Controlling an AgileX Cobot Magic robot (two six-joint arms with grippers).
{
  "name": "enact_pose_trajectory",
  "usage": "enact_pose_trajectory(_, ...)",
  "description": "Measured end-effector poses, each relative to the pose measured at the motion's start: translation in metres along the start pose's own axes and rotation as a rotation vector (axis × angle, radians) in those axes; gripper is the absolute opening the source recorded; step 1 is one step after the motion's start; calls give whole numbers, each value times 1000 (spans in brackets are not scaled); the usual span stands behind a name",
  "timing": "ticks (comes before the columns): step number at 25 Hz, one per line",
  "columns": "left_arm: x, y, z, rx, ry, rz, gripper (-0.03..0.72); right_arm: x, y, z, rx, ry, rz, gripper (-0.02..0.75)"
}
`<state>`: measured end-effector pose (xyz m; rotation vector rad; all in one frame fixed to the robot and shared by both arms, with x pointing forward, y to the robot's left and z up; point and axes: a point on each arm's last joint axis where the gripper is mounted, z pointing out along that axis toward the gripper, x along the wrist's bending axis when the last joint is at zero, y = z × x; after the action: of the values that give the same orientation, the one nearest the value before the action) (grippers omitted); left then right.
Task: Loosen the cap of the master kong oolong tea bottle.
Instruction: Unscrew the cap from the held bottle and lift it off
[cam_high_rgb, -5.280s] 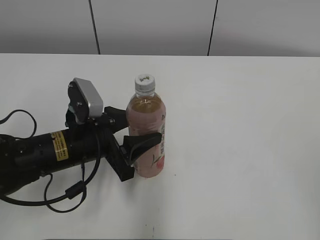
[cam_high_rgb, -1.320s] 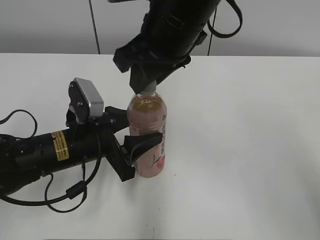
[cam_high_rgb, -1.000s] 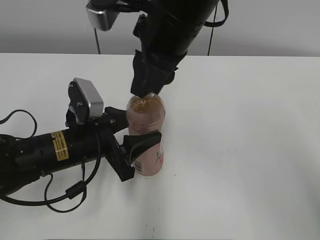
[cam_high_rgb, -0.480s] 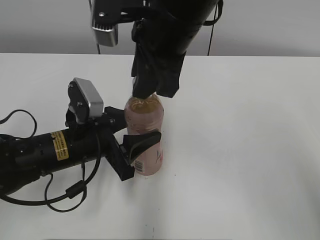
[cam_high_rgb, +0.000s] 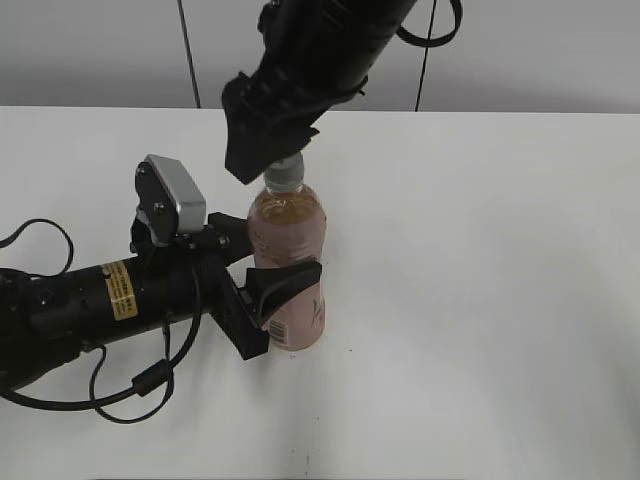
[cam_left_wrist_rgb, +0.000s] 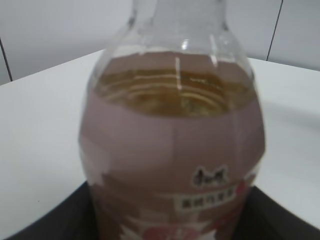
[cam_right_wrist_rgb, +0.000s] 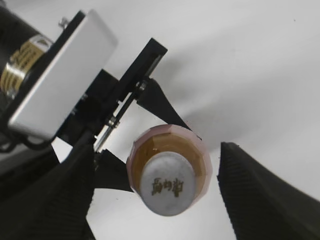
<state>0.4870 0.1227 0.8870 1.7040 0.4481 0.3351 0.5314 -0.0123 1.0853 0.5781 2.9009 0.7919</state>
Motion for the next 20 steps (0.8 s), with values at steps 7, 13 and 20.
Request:
enact_pose_trajectory(7, 0, 0, 0, 0, 0, 0, 395, -2, -3, -7, 70, -37, 249, 543)
enact_pose_trajectory(13, 0, 0, 0, 0, 0, 0, 395, -1, -7, -7, 108, -27, 296, 532)
enact_pose_trajectory(20, 0, 0, 0, 0, 0, 0, 395, 1, -2, -6, 66, -4, 344, 505)
